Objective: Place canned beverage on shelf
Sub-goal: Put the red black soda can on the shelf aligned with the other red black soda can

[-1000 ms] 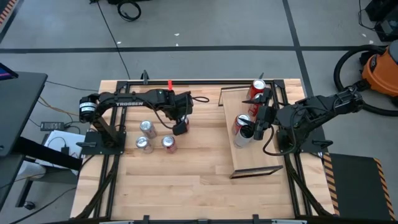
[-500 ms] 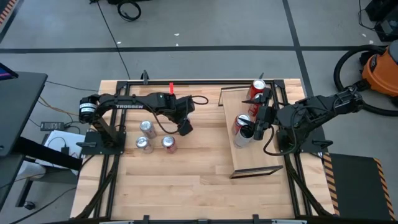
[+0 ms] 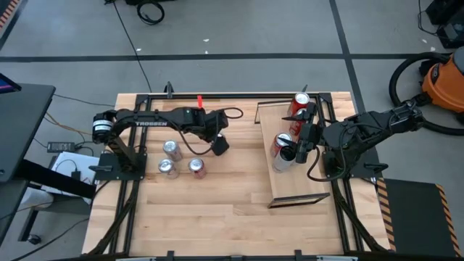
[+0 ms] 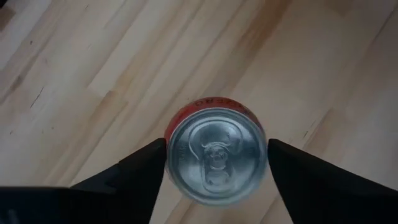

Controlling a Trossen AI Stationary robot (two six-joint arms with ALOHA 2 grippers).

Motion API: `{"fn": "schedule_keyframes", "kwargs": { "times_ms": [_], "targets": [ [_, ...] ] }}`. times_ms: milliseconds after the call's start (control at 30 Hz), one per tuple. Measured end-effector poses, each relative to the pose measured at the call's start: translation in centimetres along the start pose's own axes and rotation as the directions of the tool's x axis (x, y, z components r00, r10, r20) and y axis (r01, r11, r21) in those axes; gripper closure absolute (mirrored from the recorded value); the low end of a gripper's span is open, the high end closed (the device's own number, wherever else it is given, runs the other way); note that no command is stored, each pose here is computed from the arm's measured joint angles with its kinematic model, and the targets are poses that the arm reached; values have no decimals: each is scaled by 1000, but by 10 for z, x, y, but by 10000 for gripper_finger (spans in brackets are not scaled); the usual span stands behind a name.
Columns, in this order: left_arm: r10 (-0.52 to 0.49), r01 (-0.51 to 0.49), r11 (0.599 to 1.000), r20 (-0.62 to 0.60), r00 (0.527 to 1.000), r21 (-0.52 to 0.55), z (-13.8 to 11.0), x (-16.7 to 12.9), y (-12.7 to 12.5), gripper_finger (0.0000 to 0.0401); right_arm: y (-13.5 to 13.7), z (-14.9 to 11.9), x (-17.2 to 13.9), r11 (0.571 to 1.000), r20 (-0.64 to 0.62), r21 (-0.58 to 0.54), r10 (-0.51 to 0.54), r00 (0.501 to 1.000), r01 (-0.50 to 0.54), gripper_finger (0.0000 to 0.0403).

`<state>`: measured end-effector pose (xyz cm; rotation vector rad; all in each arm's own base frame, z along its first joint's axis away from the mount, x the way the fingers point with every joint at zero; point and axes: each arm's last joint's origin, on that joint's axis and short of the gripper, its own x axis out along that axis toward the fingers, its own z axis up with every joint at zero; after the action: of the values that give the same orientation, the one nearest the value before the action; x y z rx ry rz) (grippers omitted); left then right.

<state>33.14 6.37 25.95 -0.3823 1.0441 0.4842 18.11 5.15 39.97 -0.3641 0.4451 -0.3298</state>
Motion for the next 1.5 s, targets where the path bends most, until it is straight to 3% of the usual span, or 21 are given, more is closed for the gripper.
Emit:
{"fn": "schedule_keyframes", "kwargs": {
  "times_ms": [300,600,1067,1333,1500],
  "targets": [
    [-11,7,989,23,1000,146,2,-1,-1,54,-1,0,1,1000,-4,-7,-8,1000,8,101],
    [-34,34,994,5,999,103,5,0,7,51,-3,-1,3,1000,-9,2,-9,1000,9,101],
    [27,-19,966,-29,999,258,-1,1,6,51,-3,-1,3,1000,-9,-1,-8,1000,8,101],
    [193,-177,932,-19,981,315,-2,11,10,51,-3,0,3,1000,-4,10,4,1000,-3,101],
    [337,-333,887,42,940,320,3,19,16,51,-3,0,3,1000,-2,5,4,1000,-4,101]
  ]
}}
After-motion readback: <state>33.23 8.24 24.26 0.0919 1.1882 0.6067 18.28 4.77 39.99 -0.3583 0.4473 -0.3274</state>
